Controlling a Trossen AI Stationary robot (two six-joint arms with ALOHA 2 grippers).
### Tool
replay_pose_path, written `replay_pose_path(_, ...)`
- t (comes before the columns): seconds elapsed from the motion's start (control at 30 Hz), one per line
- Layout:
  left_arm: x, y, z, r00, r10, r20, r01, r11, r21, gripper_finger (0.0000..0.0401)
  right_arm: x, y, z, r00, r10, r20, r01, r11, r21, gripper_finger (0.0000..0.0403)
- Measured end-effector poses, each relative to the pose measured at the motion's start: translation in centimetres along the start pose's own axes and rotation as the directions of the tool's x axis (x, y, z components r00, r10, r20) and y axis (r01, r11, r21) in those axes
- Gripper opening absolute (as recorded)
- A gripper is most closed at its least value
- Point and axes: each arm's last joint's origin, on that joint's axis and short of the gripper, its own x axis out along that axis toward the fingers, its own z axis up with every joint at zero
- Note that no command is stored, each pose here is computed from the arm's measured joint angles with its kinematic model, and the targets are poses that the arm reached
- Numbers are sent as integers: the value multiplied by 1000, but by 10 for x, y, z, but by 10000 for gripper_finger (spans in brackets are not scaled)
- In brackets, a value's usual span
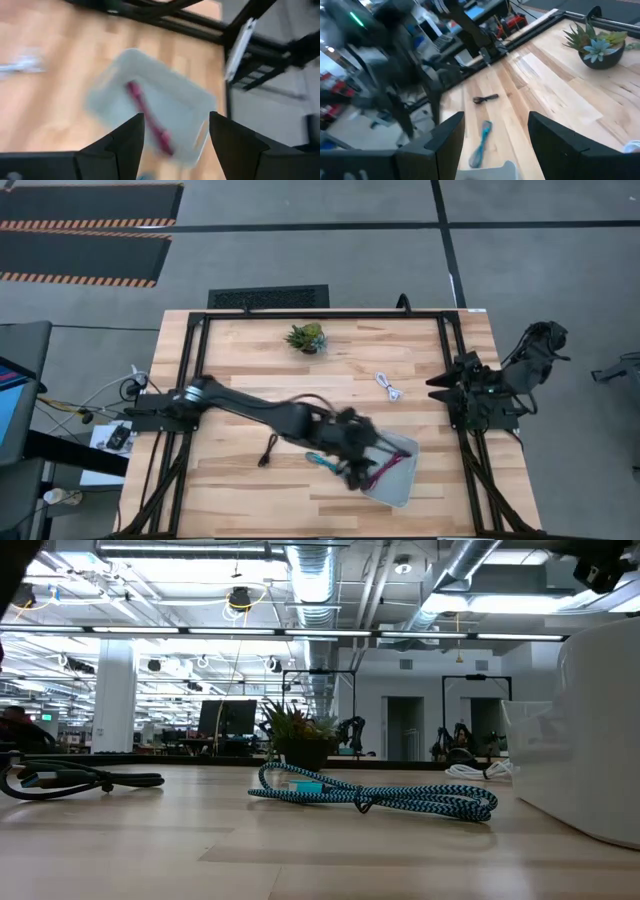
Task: Pick and place USB-C Cables
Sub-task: Put the white charger cable into the white bin
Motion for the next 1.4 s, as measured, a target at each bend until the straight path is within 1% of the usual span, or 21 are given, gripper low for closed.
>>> replay_pose_path(0.1, -64, -10, -1, 993, 110, 32, -112, 993, 42, 206, 7, 2, -3, 998, -60, -6, 59, 997, -48, 244)
replay_pose_path(0.17, -108, -19, -4, 980, 174, 95, -178, 983, 39, 206, 16, 2, -6, 989, -146, 3, 146, 985, -93, 244)
replay_pose_path(0.27, -168, -35, -16, 945, 240, 222, -248, 969, 11, 206, 30, -1, -9, 954, -299, 11, 298, 945, -133, 244)
replay_pose_path(0.37, -217, -49, -31, 905, 263, 334, -271, 962, -24, 206, 43, -7, -6, 893, -450, 2, 445, 884, -144, 244)
replay_pose_path(0.43, -244, -54, -42, 874, 280, 396, -283, 958, -52, 206, 52, -12, -1, 844, -536, -33, 526, 837, -149, 244)
replay_pose_path(0.5, -265, -58, -54, 843, 305, 442, -307, 949, -71, 206, 60, -17, 6, 792, -603, -100, 588, 796, -145, 244)
replay_pose_path(0.57, -278, -58, -68, 820, 340, 460, -345, 936, -77, 206, 69, -24, 13, 737, -654, -171, 636, 756, -152, 244)
replay_pose_path(0.67, -287, -51, -87, 805, 396, 442, -402, 912, -85, 206, 81, -37, 20, 652, -708, -272, 689, 703, -176, 244)
replay_pose_path(0.7, -288, -51, -91, 805, 400, 438, -390, 913, -118, 206, 85, -42, 21, 630, -717, -300, 699, 691, -185, 244)
replay_pose_path(0.73, -285, -52, -94, 806, 395, 442, -381, 916, -125, 206, 90, -46, 23, 615, -720, -321, 703, 685, -189, 244)
replay_pose_path(0.77, -282, -51, -97, 811, 395, 433, -402, 912, -78, 206, 94, -50, 24, 603, -720, -342, 705, 682, -193, 244)
replay_pose_path(0.8, -279, -53, -101, 822, 383, 422, -402, 914, -47, 206, 98, -55, 24, 587, -724, -362, 710, 675, -200, 244)
replay_pose_path(0.83, -276, -54, -105, 835, 376, 401, -396, 918, -36, 206, 102, -59, 25, 572, -727, -380, 712, 670, -211, 244)
replay_pose_path(0.9, -268, -48, -115, 846, 406, 346, -425, 905, -24, 206, 112, -66, 24, 555, -720, -417, 704, 673, -227, 244)
replay_pose_path(0.93, -264, -47, -118, 845, 411, 342, -419, 906, -54, 206, 117, -69, 24, 549, -712, -437, 696, 680, -232, 244)
replay_pose_path(1.0, -256, -40, -129, 840, 435, 325, -441, 896, -60, 206, 128, -75, 22, 542, -695, -473, 678, 694, -242, 244)
replay_pose_path(1.03, -252, -38, -134, 841, 440, 314, -439, 895, -80, 206, 134, -77, 21, 538, -690, -484, 672, 698, -249, 244)
replay_pose_path(1.13, -244, -25, -151, 842, 464, 275, -440, 886, -147, 206, 147, -84, 14, 488, -695, -528, 658, 690, -301, 244)
replay_pose_path(1.27, -232, -11, -172, 864, 441, 242, -390, 891, -231, 206, 163, -94, 5, 428, -703, -567, 647, 677, -350, 244)
replay_pose_path(1.4, -217, 2, -188, 921, 328, 211, -261, 919, -295, 206, 178, -103, -4, 407, -700, -586, 626, 682, -379, 244)
